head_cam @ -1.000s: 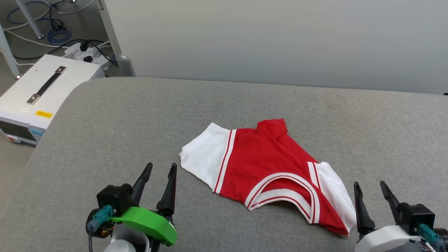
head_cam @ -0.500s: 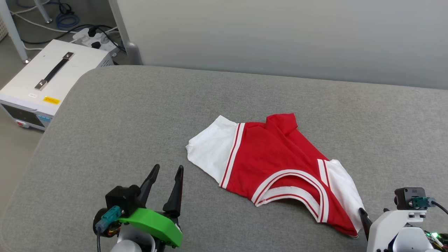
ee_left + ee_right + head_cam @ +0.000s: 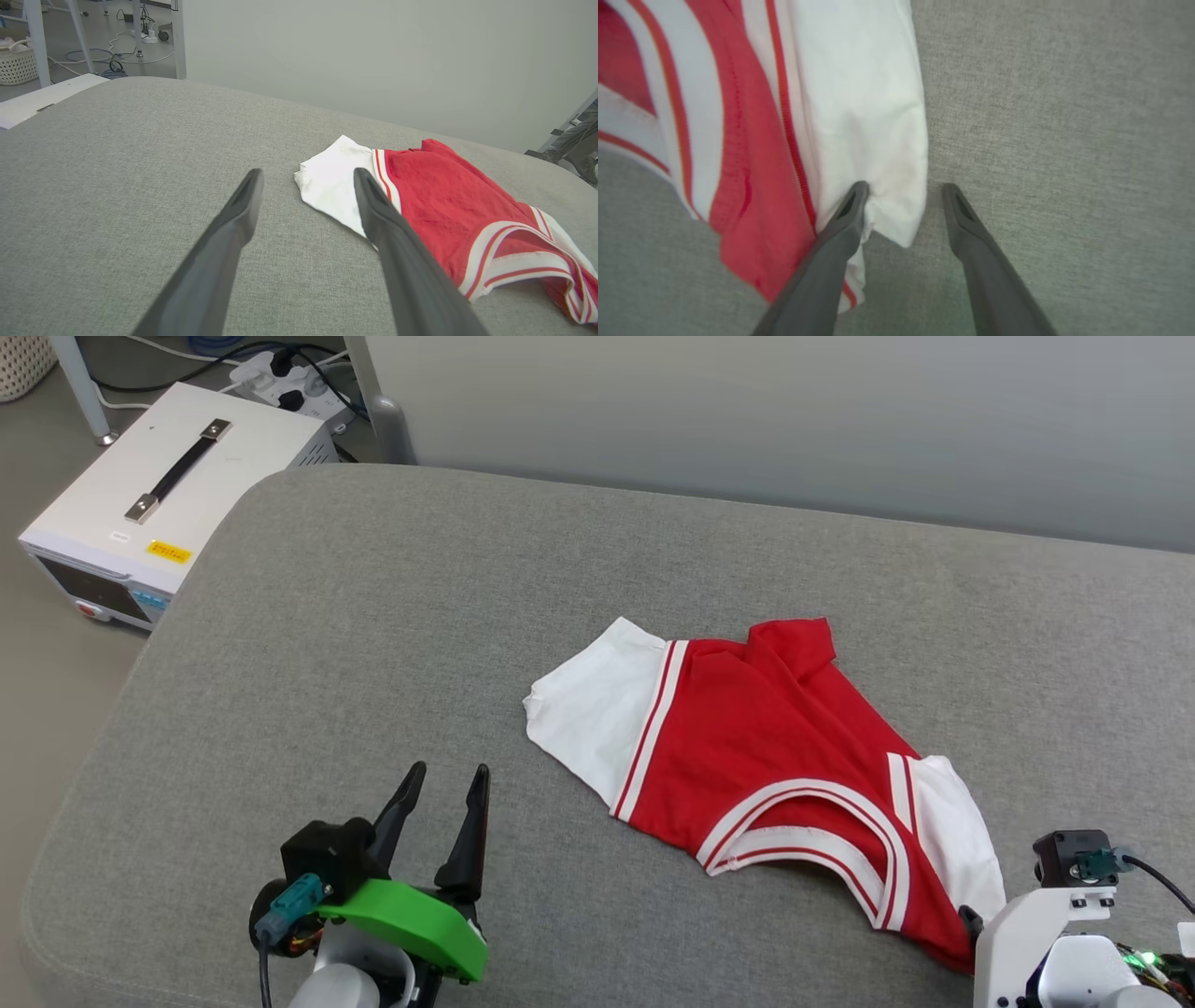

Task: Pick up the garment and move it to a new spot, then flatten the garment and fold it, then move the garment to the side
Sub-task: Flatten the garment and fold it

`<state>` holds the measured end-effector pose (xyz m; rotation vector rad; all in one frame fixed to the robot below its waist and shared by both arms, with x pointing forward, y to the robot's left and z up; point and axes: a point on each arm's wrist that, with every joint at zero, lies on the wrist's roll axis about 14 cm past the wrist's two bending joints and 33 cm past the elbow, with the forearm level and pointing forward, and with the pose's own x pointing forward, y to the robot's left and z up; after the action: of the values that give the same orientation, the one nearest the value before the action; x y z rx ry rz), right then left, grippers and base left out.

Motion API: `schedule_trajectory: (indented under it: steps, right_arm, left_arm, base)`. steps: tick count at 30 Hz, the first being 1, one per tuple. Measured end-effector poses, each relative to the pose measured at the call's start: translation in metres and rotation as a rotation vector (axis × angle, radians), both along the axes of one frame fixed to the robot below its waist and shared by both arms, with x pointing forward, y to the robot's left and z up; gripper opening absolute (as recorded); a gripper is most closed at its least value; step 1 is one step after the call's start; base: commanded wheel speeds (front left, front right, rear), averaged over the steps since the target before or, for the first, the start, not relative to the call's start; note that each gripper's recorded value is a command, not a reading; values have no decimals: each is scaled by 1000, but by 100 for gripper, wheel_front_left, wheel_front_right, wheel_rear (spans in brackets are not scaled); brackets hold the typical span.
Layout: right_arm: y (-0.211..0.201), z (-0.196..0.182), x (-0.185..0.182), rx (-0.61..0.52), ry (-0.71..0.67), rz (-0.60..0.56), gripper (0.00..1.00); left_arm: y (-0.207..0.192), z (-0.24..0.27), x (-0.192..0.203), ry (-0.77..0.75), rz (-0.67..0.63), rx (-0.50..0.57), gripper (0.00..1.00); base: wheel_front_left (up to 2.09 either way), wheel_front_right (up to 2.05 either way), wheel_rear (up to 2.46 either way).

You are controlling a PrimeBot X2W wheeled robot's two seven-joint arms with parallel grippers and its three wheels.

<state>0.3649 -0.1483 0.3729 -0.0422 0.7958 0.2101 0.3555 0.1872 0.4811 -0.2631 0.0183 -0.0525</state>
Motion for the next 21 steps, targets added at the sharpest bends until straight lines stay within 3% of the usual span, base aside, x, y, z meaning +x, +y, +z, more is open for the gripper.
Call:
schedule_trajectory:
  steps: [6,14,21]
  right_arm:
    - [-15,10,7,-24,-66,-20,0]
    - [-99,57,22,-217,-210,-98,0]
    - [-136,48,18,-320,-174,-108,0]
  left_arm:
    - [0,-1,3,3,1,3,100]
    - [-17,1,9,-10,-44,-12,100]
    - [-25,-7,11,15,-64,-19,100]
  base:
    - [0,0,0]
    - [0,0,0]
    - [0,0,0]
